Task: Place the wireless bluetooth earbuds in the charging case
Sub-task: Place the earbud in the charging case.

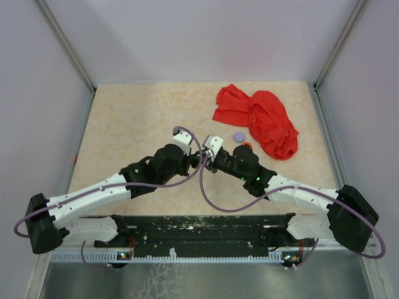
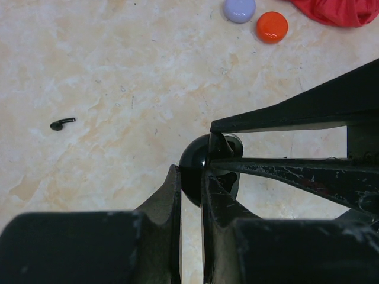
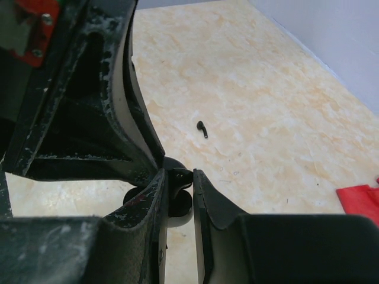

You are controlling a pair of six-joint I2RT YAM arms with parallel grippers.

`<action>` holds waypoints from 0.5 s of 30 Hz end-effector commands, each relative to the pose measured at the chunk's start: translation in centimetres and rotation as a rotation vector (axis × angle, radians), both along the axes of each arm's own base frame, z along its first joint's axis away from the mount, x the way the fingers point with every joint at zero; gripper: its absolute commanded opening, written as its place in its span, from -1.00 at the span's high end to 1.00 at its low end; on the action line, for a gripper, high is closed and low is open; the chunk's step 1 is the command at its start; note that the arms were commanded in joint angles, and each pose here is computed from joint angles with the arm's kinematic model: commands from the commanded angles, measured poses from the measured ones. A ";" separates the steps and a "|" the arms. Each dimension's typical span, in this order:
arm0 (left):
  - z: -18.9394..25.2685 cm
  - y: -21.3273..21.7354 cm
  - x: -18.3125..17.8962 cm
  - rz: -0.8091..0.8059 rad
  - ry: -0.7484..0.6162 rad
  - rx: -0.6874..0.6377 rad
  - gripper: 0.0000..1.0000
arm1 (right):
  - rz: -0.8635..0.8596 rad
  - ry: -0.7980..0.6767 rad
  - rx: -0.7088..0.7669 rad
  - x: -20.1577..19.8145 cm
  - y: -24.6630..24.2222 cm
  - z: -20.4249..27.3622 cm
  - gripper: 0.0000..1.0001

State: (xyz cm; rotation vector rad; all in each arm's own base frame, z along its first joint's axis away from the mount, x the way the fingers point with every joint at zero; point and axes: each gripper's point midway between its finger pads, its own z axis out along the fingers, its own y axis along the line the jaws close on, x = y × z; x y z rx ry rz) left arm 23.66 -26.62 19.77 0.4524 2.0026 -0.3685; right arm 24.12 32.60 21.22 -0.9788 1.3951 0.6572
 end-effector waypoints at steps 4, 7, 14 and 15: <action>2.4 -0.6 0.5 -0.015 0.032 -0.113 0.99 | 0.098 -0.076 -0.024 -1.7 0.2 0.4 0.87; 2.3 -0.4 0.7 -0.019 0.052 -0.123 0.99 | 0.135 -0.072 -0.036 -2.2 0.5 0.2 0.87; 1.9 0.3 1.5 -0.040 0.113 -0.157 0.99 | 0.199 -0.056 -0.069 -3.1 1.0 -0.5 0.87; 1.9 0.3 1.5 -0.045 0.117 -0.161 0.99 | 0.193 -0.054 -0.074 -2.9 1.0 -0.6 0.87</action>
